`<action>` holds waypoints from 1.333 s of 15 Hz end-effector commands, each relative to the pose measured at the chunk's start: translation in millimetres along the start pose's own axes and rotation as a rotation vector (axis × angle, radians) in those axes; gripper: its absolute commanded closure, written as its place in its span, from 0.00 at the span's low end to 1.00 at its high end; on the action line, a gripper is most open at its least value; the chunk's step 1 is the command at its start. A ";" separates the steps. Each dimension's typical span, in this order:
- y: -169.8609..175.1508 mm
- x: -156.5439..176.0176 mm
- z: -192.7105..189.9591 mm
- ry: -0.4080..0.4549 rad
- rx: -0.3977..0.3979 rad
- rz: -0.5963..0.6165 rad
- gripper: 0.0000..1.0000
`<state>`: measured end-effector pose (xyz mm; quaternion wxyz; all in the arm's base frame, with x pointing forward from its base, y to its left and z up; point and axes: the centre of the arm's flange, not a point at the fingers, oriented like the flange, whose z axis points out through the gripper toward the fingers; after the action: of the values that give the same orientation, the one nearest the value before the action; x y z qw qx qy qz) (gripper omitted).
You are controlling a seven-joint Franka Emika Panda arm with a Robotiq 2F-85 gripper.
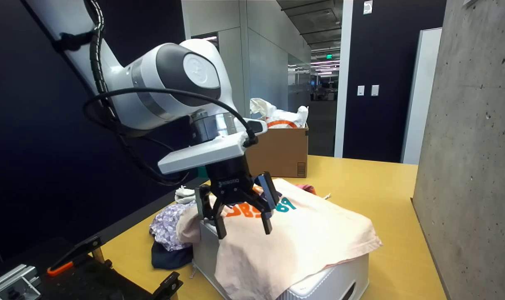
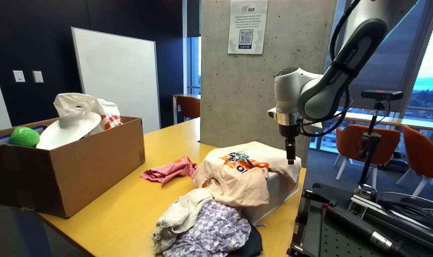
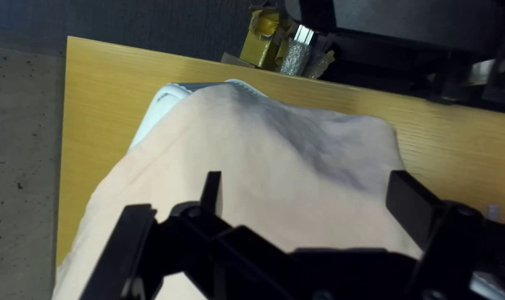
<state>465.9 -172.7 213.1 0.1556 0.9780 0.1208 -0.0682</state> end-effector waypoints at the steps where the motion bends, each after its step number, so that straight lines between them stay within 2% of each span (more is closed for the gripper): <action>1: 32.3 3.1 16.0 0.034 0.001 0.077 0.00; 12: 59.1 18.5 55.4 0.022 0.035 0.159 0.00; 20: 74.7 -8.4 58.0 -0.008 0.029 0.214 0.00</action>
<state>481.7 -250.8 181.4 0.1494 0.9869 0.0239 -0.0555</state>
